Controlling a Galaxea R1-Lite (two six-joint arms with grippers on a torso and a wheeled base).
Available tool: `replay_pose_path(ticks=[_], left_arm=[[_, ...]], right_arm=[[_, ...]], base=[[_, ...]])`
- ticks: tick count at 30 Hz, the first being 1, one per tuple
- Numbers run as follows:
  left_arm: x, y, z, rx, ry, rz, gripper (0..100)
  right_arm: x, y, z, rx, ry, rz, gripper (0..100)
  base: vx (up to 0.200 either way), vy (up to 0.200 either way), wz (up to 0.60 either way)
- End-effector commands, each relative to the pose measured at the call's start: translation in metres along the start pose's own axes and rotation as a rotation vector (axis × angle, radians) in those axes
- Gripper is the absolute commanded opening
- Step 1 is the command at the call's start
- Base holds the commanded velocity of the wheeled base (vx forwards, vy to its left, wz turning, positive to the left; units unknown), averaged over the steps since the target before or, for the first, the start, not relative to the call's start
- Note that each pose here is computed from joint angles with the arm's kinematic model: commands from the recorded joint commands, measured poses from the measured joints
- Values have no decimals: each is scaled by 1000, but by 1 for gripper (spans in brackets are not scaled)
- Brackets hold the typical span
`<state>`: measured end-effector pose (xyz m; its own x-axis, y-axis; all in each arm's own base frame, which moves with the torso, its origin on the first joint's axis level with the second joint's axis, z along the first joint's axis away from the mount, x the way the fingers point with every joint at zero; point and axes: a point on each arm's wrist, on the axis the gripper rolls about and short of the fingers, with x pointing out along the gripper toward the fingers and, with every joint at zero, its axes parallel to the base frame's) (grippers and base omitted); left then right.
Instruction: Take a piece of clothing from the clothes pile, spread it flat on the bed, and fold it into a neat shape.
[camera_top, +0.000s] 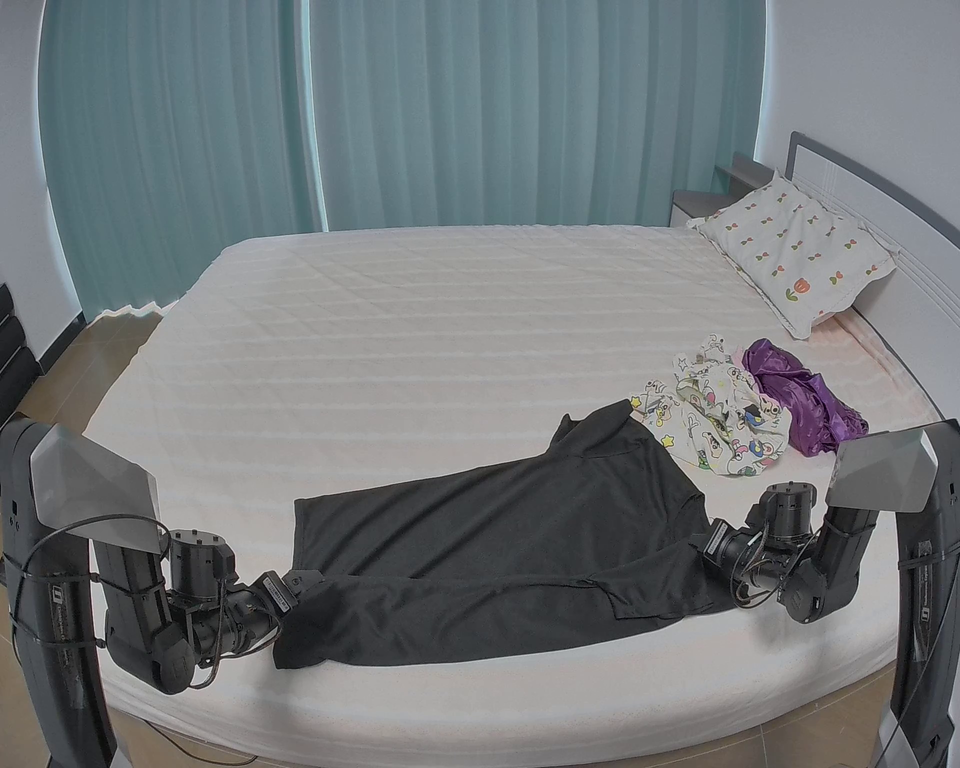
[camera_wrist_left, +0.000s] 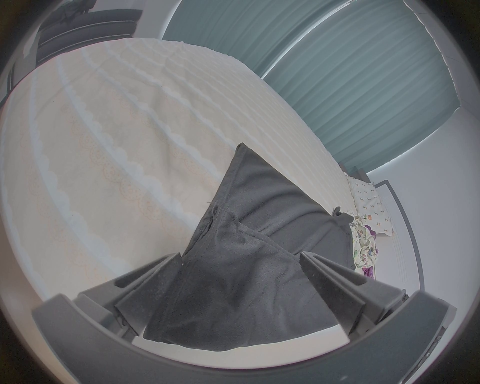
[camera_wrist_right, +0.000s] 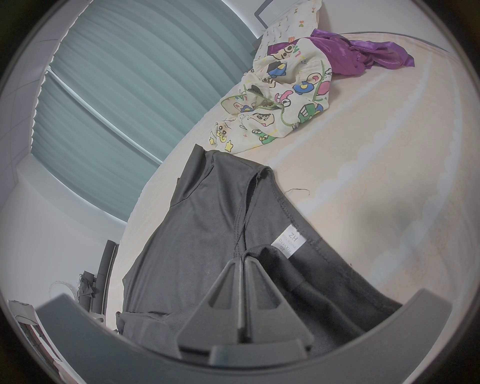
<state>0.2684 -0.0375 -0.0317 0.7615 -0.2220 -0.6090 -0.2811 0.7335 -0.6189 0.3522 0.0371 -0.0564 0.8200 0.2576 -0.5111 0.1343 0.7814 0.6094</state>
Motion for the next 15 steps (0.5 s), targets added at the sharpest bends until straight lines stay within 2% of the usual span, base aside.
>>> replay_pose_path(ticks=[1,2,3,10,15], left_arm=[[0,0,0,0,-1,-1,100],[0,0,0,-2,0,0,100],[0,0,0,-2,-1,-1,100],[0,0,0,-1,0,0,100],[-5,3,-4,27,10,21,100]], right_arm=[[0,-1,-1,-2,5,-4,0],[0,-1,-1,-2,2,-2,0],[0,-1,-1,-3,0,0,100],[-4,-2,3,3,-25,9,100],[-23,-6,11,18,-62,-3,100]], base=[[0,0,0],[0,0,0],[0,0,0],[0,0,0],[0,0,0]])
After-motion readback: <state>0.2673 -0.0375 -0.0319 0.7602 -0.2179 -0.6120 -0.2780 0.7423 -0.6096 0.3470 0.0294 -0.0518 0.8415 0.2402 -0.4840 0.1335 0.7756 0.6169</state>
